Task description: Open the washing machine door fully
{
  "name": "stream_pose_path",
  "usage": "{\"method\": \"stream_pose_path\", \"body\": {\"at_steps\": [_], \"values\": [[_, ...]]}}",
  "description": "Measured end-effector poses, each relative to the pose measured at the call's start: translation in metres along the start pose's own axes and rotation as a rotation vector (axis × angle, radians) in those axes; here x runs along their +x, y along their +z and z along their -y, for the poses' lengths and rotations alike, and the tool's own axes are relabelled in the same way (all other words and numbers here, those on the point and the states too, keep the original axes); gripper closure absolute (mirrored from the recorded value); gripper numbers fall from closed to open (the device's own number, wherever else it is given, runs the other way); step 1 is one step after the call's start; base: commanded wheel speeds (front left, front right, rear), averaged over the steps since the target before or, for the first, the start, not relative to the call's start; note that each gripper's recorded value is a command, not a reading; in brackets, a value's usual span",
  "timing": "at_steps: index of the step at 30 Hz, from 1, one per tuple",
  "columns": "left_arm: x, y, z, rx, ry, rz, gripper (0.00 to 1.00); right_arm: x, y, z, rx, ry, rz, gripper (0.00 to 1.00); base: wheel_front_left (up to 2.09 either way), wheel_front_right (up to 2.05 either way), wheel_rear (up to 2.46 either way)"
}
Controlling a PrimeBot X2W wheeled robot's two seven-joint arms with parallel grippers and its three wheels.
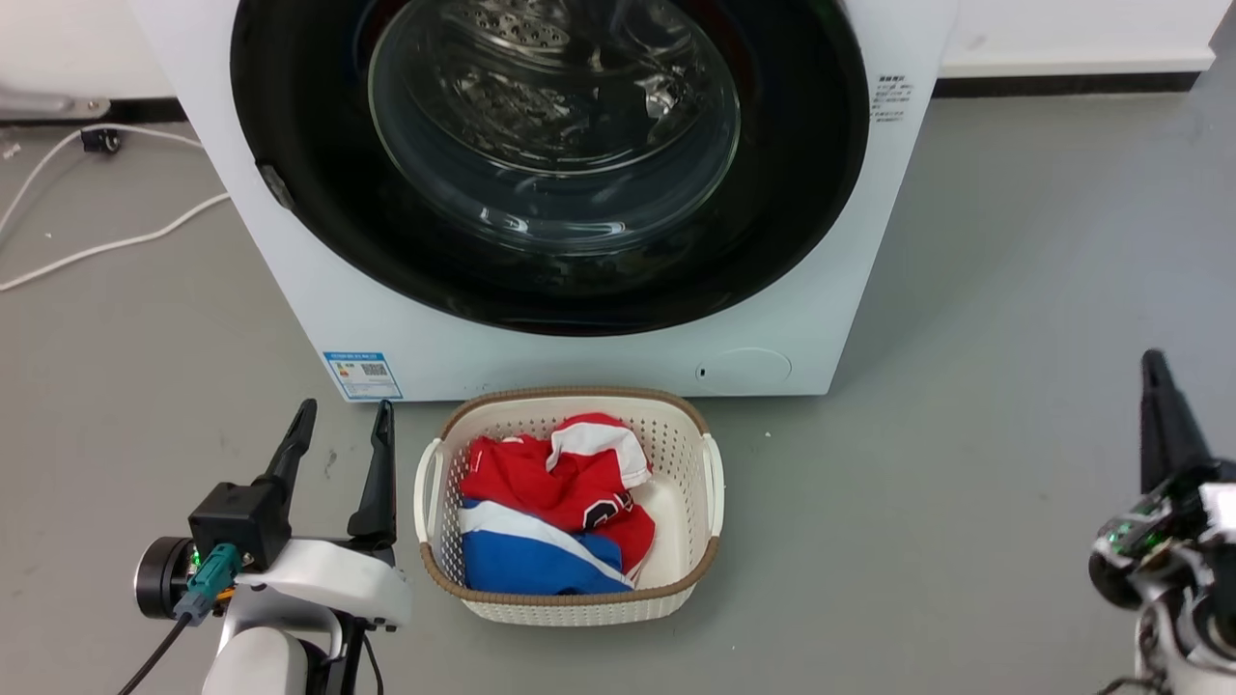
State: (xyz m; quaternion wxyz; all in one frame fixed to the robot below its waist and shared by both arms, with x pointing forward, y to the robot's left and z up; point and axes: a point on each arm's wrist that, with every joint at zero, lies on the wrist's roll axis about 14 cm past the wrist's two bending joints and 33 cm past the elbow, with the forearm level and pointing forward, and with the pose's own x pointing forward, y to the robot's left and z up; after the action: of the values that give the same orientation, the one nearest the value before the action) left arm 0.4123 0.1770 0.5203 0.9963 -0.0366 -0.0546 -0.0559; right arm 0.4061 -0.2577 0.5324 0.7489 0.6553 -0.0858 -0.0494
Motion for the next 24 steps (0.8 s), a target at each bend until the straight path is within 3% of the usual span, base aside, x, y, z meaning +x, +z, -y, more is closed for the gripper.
{"method": "stream_pose_path", "body": {"at_steps": [5,11,16,24], "values": [[0.011,-0.002,0.000,-0.003,-0.007,0.002,0.00,0.036,0.015,0.006,0.129,-0.022,-0.008,1.00,0.00,0.00,0.00],[0.024,-0.011,-0.003,-0.006,-0.012,-0.011,0.00,0.096,0.019,-0.009,0.157,-0.004,-0.090,1.00,0.00,0.00,0.00],[0.033,-0.017,-0.007,-0.007,-0.012,-0.018,0.00,0.142,0.010,-0.029,0.072,0.007,-0.205,1.00,0.00,0.00,0.00],[0.042,-0.031,-0.015,-0.004,-0.002,-0.040,0.00,0.197,-0.050,-0.051,-0.135,-0.001,-0.477,1.00,0.00,0.00,0.00]]}}
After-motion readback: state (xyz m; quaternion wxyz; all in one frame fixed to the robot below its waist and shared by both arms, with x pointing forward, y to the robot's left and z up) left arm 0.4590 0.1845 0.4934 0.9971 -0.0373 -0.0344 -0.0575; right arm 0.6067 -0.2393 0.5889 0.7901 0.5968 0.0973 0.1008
